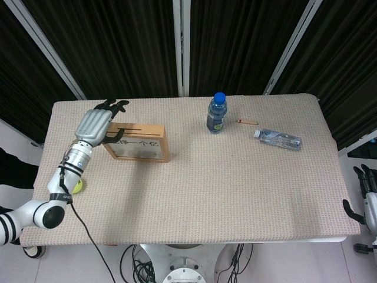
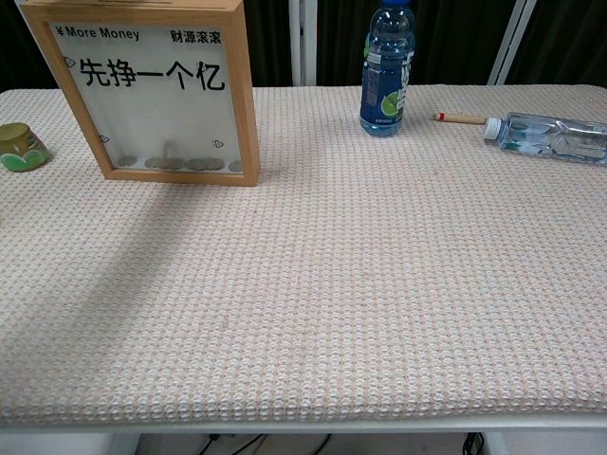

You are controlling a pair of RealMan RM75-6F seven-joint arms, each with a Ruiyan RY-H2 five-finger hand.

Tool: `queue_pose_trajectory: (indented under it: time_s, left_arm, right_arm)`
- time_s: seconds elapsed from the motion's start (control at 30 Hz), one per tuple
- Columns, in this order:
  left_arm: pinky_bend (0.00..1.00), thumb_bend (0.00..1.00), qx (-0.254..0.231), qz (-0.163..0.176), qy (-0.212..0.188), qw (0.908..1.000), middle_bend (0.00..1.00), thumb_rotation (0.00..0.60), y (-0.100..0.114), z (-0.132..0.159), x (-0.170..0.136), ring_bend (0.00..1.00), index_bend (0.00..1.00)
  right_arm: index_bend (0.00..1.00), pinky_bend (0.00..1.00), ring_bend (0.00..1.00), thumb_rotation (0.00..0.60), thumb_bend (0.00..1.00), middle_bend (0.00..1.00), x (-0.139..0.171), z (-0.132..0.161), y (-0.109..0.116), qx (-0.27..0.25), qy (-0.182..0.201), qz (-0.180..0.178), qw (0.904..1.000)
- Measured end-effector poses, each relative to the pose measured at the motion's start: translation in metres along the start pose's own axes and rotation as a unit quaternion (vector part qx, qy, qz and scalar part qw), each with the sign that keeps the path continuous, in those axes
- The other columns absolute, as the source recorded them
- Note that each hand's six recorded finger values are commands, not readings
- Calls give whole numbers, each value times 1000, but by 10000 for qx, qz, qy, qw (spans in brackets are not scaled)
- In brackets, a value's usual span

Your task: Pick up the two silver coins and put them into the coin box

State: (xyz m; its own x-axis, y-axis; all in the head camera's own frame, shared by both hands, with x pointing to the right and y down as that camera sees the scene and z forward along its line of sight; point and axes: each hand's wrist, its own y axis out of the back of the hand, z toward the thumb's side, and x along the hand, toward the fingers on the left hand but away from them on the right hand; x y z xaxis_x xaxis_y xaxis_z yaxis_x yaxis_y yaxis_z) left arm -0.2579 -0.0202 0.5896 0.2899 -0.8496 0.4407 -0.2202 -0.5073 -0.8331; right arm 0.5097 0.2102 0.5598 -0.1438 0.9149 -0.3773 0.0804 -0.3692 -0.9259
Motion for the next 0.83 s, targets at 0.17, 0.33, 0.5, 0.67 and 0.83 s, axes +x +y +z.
queue_pose_trajectory:
  time_s: [0.17,0.33,0.5,0.67,0.83]
  left_arm:
    - [189,381,286,447,-266,9982,230,600,14,6,-18,81,265]
    - [192,329,1017,1190,-509,9864,235,600,24,-5,-66,81,299]
    - [178,314,1505,1550,-330,9758,205,600,8,-43,-144,74,245]
    - [136,313,1731,1301,329,9757,145,600,-29,-96,-215,30,198]
    - [126,313,1539,1043,810,9792,137,600,-53,-130,-246,24,188]
  right_arm:
    - [0,0,0,600,300,0,1,5,4,7,103,-86,9999]
    - [0,0,0,600,300,0,3,7,5,99,192,-157,9996]
    - [0,0,0,600,299,0,6,8,4,211,236,-165,9994]
    - [0,0,0,600,299,0,13,10,-5,265,256,-68,9993]
    - [0,0,0,600,299,0,15,10,-11,287,277,-56,9992]
